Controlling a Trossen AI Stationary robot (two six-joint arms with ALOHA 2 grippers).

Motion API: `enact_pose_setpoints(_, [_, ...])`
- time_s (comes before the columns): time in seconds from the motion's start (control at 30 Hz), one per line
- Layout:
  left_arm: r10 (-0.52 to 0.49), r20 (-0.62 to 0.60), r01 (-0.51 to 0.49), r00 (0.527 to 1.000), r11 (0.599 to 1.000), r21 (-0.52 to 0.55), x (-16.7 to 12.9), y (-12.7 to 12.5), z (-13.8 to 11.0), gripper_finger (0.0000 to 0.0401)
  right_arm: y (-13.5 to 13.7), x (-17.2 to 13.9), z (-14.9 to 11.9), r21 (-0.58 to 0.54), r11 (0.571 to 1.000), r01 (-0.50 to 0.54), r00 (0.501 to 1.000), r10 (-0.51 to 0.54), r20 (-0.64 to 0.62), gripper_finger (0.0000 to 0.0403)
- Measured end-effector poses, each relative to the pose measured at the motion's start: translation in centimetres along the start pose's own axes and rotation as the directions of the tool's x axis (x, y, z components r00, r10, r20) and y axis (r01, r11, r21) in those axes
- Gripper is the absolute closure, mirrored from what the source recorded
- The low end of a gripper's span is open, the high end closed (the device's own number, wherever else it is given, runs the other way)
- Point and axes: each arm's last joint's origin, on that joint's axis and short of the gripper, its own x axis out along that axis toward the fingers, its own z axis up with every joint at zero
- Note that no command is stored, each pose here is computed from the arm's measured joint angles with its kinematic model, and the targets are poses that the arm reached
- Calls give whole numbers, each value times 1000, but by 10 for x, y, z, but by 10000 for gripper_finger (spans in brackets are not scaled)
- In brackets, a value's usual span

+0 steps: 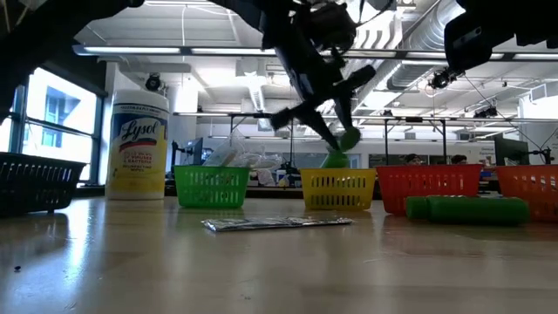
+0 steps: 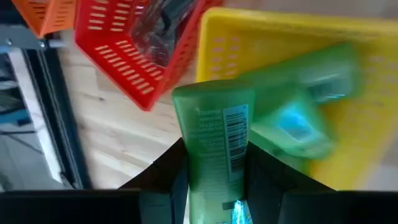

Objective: Pick & Place Travel size toiletries
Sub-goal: Put the green shampoo into the yellow bin, then put the black hair comb into the red bin

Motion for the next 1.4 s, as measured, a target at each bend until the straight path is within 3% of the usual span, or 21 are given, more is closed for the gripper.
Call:
enact_pose_setpoints(0.17, [27,17,-28,999,998,62,18,0,-1,288,0,0,0,-30,1000,0,1000,0,-1,401])
enact_pose_setpoints(0.3, [-15,39,11,999,995,101,30,-6,0,288,0,0,1,-54,998,11,1000,-11,4,401])
enact_pose_setpoints(0.37, [-81,34,77,996,991,109,33,-14,1,288,-1,0,1,-73,997,28,1000,-27,12,401])
enact_pose_setpoints(0.53, [-104,22,101,994,988,119,41,-18,-3,286,-1,0,3,-96,995,36,999,-34,24,401])
enact_pose_setpoints(1.0, [-88,-43,87,995,996,-29,45,-16,-5,184,-1,0,2,-60,998,27,999,-25,22,401])
enact_pose_setpoints(1.17, [-97,-194,90,976,995,-41,38,-12,1,163,-1,0,2,-30,999,25,999,-24,22,401])
enact_pose_setpoints(1.4, [-106,-300,78,948,992,-104,-6,12,20,160,0,0,2,-11,1000,20,1000,-20,22,401])
